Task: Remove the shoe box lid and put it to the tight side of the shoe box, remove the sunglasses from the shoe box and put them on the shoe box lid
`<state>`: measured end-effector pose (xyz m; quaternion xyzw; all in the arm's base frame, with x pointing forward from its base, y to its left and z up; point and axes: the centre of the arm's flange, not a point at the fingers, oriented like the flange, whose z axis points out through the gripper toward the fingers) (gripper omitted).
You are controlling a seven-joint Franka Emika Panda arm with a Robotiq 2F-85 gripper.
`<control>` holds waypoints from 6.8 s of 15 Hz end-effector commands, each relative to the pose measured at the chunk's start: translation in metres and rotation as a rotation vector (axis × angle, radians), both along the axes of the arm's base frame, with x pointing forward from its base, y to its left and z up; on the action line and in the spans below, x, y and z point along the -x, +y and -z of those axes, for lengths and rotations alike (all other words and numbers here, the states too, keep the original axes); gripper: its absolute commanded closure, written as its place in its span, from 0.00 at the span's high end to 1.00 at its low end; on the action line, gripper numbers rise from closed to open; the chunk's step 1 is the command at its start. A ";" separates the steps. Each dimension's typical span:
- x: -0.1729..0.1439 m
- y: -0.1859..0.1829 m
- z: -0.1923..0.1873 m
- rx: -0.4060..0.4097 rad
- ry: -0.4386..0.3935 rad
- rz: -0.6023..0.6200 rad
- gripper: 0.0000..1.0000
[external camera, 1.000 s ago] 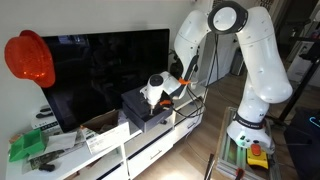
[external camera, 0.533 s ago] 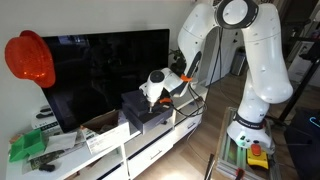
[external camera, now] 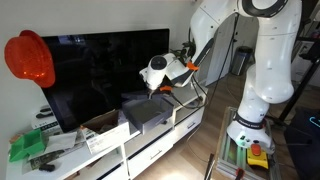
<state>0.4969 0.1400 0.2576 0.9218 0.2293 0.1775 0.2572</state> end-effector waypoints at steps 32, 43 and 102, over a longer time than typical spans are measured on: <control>0.013 -0.199 0.028 0.210 0.098 0.688 0.01; -0.047 -0.241 0.062 0.071 0.072 0.741 0.01; -0.049 -0.161 0.135 -0.536 0.715 0.755 1.00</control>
